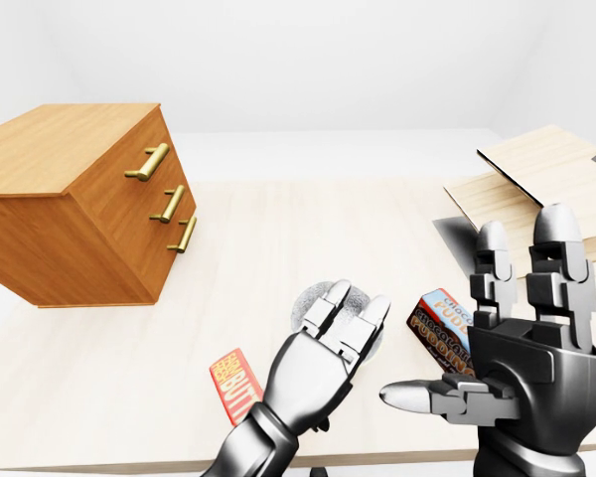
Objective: Close the top drawer of the cabinet and put the bowl on top of it.
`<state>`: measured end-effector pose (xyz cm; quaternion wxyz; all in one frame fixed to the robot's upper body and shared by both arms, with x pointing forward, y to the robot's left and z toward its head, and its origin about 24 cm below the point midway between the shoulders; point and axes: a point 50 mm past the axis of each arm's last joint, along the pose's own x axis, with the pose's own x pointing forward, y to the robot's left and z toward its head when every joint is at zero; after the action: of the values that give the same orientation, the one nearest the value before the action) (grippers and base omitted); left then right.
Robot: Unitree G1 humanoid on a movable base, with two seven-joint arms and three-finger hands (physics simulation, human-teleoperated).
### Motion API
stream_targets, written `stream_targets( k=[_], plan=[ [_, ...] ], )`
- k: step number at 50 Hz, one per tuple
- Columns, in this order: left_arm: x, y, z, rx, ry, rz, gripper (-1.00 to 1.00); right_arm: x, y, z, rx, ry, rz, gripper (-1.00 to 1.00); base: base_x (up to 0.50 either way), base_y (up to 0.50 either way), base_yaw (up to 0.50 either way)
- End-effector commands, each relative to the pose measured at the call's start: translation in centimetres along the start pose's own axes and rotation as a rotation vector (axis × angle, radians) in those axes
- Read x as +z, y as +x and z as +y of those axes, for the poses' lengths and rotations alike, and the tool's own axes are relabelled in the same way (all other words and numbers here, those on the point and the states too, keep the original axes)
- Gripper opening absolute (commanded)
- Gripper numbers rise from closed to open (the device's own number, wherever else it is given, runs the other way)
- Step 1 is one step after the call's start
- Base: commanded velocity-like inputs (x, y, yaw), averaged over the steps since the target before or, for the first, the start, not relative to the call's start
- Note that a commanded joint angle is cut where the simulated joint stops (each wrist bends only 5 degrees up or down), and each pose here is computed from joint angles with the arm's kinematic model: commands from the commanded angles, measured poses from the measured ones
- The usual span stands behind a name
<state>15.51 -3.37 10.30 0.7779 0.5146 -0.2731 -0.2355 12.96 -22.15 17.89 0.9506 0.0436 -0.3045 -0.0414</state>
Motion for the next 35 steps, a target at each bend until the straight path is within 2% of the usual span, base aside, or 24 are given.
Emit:
stream_targets(
  k=[1,11,12,14,28,29,35],
  plan=[
    [-0.4,0.1,-0.8,-0.025,-0.009,0.017,1.00,0.0,0.0,0.0,0.001,0.000,0.002,1.00,0.00,0.00,0.00],
    [-0.4,0.1,-0.8,-0.026,-0.010,0.018,1.00,0.0,0.0,0.0,0.001,0.000,0.002,1.00,0.00,0.00,0.00],
    [-2.1,0.5,-2.9,-0.096,-0.018,0.073,1.00,0.0,-0.1,0.2,0.005,0.000,0.004,1.00,0.00,0.00,0.00],
    [-2.6,0.6,-3.2,-0.106,-0.024,0.096,1.00,0.0,-0.1,0.2,0.006,0.000,0.004,1.00,0.00,0.00,0.00],
    [-2.7,0.6,-3.2,-0.107,-0.024,0.107,1.00,0.0,-0.1,0.2,0.006,0.000,0.005,1.00,0.00,0.00,0.00],
    [-3.4,0.7,-4.0,-0.131,-0.027,0.130,1.00,-0.2,0.0,0.3,0.008,0.000,0.010,1.00,0.00,0.00,0.00],
    [-3.9,0.7,-4.3,-0.138,-0.030,0.150,1.00,-0.4,0.0,0.3,0.010,0.001,0.017,1.00,0.00,0.00,0.00]
  ],
)
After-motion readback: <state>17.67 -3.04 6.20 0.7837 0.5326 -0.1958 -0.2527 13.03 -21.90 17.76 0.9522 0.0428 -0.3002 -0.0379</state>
